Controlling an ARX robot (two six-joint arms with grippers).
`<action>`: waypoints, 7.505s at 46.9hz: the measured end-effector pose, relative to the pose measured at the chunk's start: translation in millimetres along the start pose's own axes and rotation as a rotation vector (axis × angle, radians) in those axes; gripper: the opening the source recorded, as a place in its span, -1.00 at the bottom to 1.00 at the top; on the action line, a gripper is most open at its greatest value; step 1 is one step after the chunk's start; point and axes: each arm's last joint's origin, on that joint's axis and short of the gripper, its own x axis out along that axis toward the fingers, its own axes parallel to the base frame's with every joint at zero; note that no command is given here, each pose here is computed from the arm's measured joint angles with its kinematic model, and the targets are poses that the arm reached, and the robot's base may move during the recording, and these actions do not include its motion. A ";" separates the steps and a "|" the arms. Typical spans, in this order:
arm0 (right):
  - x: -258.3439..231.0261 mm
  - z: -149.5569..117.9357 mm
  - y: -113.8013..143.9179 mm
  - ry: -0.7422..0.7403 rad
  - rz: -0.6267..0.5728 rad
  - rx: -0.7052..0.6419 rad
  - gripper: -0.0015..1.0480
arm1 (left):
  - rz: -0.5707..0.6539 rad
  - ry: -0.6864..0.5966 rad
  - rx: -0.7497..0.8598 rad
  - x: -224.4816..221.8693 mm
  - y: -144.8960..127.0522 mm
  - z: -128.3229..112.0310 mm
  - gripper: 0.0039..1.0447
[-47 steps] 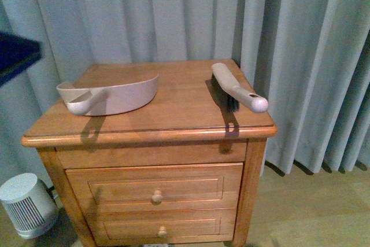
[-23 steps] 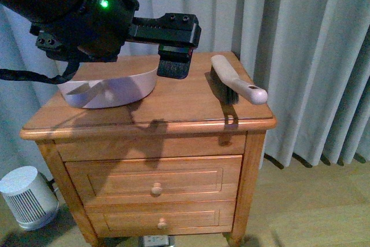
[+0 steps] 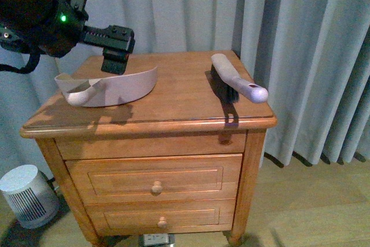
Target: Clean up trash
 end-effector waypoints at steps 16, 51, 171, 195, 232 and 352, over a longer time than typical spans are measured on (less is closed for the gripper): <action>0.0 0.0 0.0 0.000 0.000 0.000 0.86 | 0.050 0.062 0.025 25.0 3.0 -18.9 0.86; 0.0 0.0 0.0 0.000 0.000 0.000 0.86 | 0.078 0.151 0.048 38.1 0.9 -40.3 -0.44; 292.1 106.1 109.1 0.619 0.031 0.376 0.86 | -0.017 -0.870 -0.343 -209.2 84.5 -187.8 -0.47; 328.1 62.1 188.0 0.797 0.130 0.382 0.86 | -0.017 -0.870 -0.343 -209.2 84.4 -187.8 -0.47; 326.9 30.4 207.6 0.936 0.126 0.359 -0.15 | -0.017 -0.870 -0.343 -209.2 84.5 -187.8 -0.47; 71.9 117.6 56.9 -0.110 -0.229 -0.083 -0.60 | -0.013 -0.867 -0.350 -208.9 84.6 -188.9 -0.47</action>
